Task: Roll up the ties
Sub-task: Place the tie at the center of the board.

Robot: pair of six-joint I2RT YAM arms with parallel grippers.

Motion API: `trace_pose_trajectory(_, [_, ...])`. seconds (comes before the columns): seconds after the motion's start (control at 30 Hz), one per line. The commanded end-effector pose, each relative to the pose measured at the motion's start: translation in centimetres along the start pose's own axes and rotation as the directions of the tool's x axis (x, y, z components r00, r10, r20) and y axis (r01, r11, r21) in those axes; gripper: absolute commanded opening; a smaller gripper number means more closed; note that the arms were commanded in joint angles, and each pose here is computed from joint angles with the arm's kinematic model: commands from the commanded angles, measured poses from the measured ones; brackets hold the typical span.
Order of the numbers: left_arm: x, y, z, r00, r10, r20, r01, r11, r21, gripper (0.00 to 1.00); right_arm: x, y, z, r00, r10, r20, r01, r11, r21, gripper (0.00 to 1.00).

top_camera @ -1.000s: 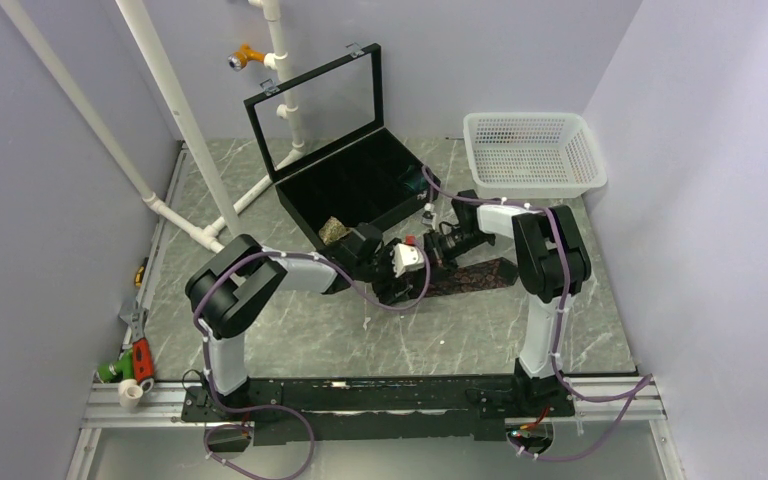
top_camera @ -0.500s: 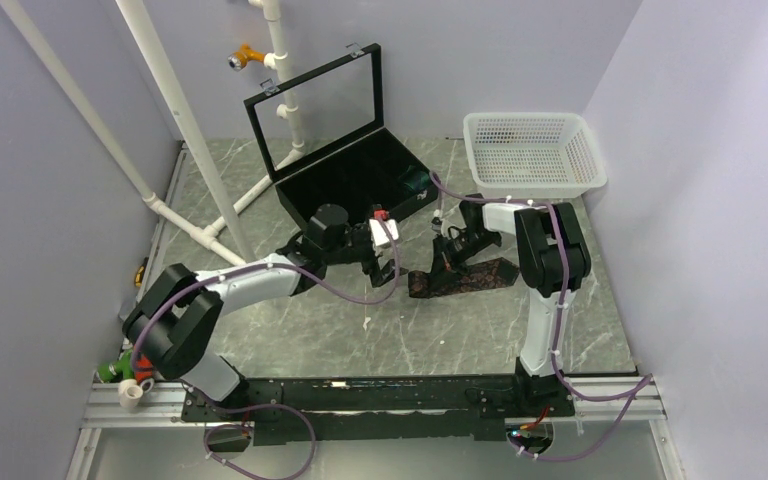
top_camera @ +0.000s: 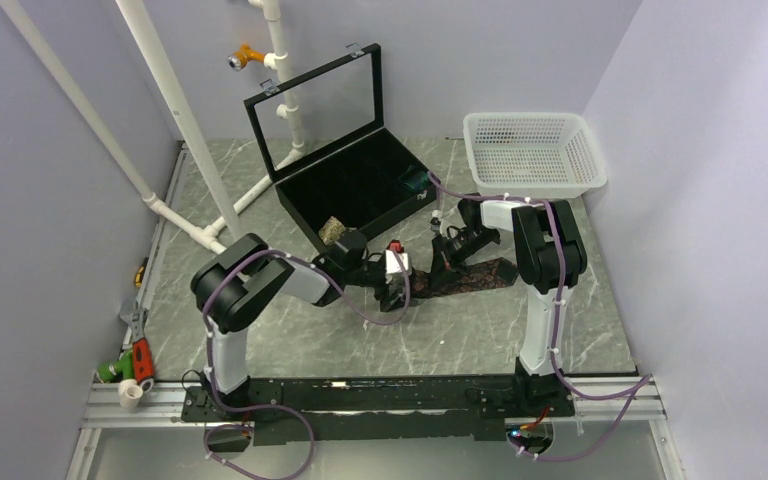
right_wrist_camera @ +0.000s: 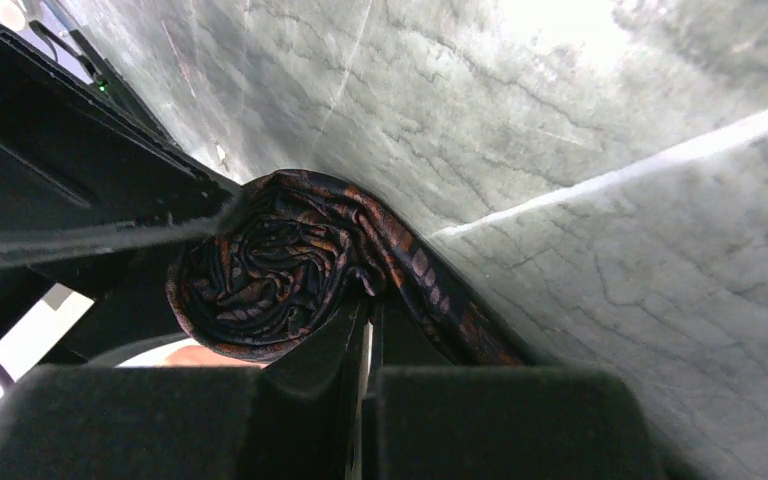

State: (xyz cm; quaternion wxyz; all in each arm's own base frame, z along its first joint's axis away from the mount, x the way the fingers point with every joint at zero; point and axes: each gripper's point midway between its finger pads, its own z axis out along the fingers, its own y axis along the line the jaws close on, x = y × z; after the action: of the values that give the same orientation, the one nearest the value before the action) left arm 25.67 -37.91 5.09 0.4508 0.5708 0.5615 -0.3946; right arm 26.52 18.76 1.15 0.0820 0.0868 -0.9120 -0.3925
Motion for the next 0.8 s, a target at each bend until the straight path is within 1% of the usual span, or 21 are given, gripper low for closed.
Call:
trace_pose_trajectory(0.0, [-3.8, 1.7, 2.4, 0.984, 0.129, 0.121, -0.130, 0.992, 0.000, 0.87, -1.3, -4.9, 0.8, 0.995, -0.101, 0.000, 0.100, 0.976, 0.193, 0.00])
trace_pose_trajectory(0.07, [-3.3, 1.7, 3.1, 0.985, 0.134, 0.109, -0.134, 0.991, -0.004, 0.83, -1.4, -4.9, 0.8, 0.994, -0.107, 0.000, 0.105, 0.976, 0.193, 0.00])
trace_pose_trajectory(0.17, [-2.2, 2.0, 4.0, 0.990, 0.114, 0.084, -0.113, 0.993, -0.017, 0.73, -1.6, -4.5, 0.8, 0.994, -0.108, 0.003, 0.105, 0.978, 0.181, 0.00])
trace_pose_trajectory(0.33, [0.7, 1.8, 3.5, 0.994, 0.108, -0.020, -0.109, 0.994, -0.030, 0.50, -1.6, -3.8, 0.7, 0.992, -0.122, 0.013, 0.118, 0.981, 0.154, 0.00])
trace_pose_trajectory(0.47, [3.2, 1.6, 1.8, 0.994, -0.016, -0.104, 0.013, 0.999, -0.033, 0.32, -1.6, -1.9, -0.3, 0.990, -0.140, 0.025, 0.136, 0.984, 0.114, 0.00])
trace_pose_trajectory(0.57, [4.4, 1.5, 0.5, 0.984, -0.107, -0.146, 0.102, 0.994, -0.043, 0.14, -1.7, 0.2, -2.8, 0.983, -0.166, 0.078, 0.160, 0.984, 0.081, 0.09])
trace_pose_trajectory(0.63, [4.9, 0.9, -0.2, 0.977, -0.128, -0.168, 0.125, 0.992, -0.027, 0.09, -1.8, 1.0, -4.6, 0.975, -0.182, 0.127, 0.174, 0.982, 0.074, 0.16])
trace_pose_trajectory(0.7, [5.4, 0.2, -0.7, 0.975, -0.130, -0.182, 0.132, 0.991, -0.001, 0.09, -2.3, 0.4, -5.8, 0.967, -0.197, 0.163, 0.179, 0.977, 0.117, 0.17])
trace_pose_trajectory(0.77, [5.6, -0.6, -0.8, 0.973, -0.129, -0.190, 0.139, 0.990, 0.039, 0.09, -2.7, -1.5, -5.9, 0.965, -0.207, 0.161, 0.175, 0.965, 0.194, 0.16])
